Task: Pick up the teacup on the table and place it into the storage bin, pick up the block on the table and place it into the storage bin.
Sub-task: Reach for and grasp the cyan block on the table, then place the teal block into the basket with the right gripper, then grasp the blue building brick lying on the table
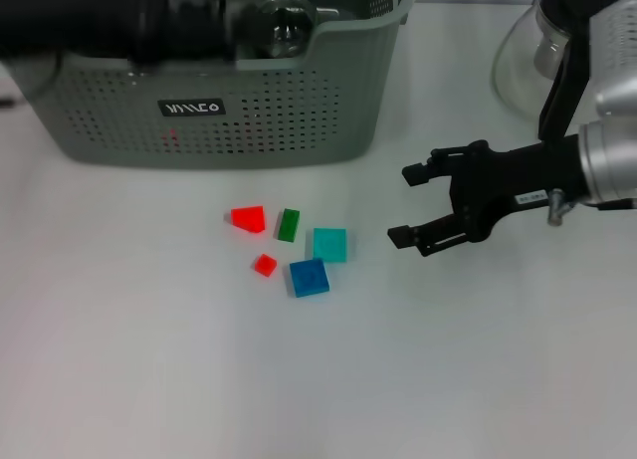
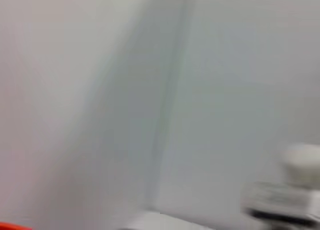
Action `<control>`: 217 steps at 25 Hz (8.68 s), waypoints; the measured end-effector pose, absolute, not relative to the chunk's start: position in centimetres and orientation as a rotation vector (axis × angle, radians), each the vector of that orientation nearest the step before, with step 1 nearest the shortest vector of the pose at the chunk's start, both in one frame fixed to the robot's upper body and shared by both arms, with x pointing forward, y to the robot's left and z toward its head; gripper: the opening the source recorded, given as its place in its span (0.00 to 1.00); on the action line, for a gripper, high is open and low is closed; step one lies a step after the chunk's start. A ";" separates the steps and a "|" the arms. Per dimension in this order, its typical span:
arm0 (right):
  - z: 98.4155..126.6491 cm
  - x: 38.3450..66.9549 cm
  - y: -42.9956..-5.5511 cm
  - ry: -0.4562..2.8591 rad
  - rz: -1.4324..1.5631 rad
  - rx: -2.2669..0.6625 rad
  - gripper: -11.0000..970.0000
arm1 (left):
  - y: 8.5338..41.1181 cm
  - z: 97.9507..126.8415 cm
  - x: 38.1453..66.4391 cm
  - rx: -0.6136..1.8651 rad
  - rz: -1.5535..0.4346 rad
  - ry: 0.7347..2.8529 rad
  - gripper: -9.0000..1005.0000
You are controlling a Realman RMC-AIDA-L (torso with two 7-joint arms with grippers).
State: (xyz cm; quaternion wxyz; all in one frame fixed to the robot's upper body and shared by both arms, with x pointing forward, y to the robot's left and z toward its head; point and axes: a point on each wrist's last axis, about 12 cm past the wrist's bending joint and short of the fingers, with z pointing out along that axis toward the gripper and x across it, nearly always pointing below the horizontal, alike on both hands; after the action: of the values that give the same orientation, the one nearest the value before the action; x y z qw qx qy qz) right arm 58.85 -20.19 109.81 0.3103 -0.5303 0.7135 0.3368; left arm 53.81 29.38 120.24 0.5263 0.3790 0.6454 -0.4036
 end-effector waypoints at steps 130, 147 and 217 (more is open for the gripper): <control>124.3 69.1 -8.8 2.068 0.727 -0.837 0.56 | 35.1 109.2 47.2 1.031 -0.750 1.666 0.92; 122.8 61.4 -10.6 1.816 0.978 -1.380 0.95 | 35.0 109.2 47.2 1.046 -0.758 1.664 0.92; 108.1 57.7 -7.5 1.810 0.560 -1.885 0.95 | 31.4 107.7 49.1 1.116 -0.879 1.732 0.88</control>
State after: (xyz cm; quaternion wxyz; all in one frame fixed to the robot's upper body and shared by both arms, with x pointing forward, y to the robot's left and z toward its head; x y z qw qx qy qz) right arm 57.72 -7.52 108.14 0.2325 -0.6860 0.6586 0.2040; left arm 49.08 31.39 107.75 0.4356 0.4482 0.6961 -0.3532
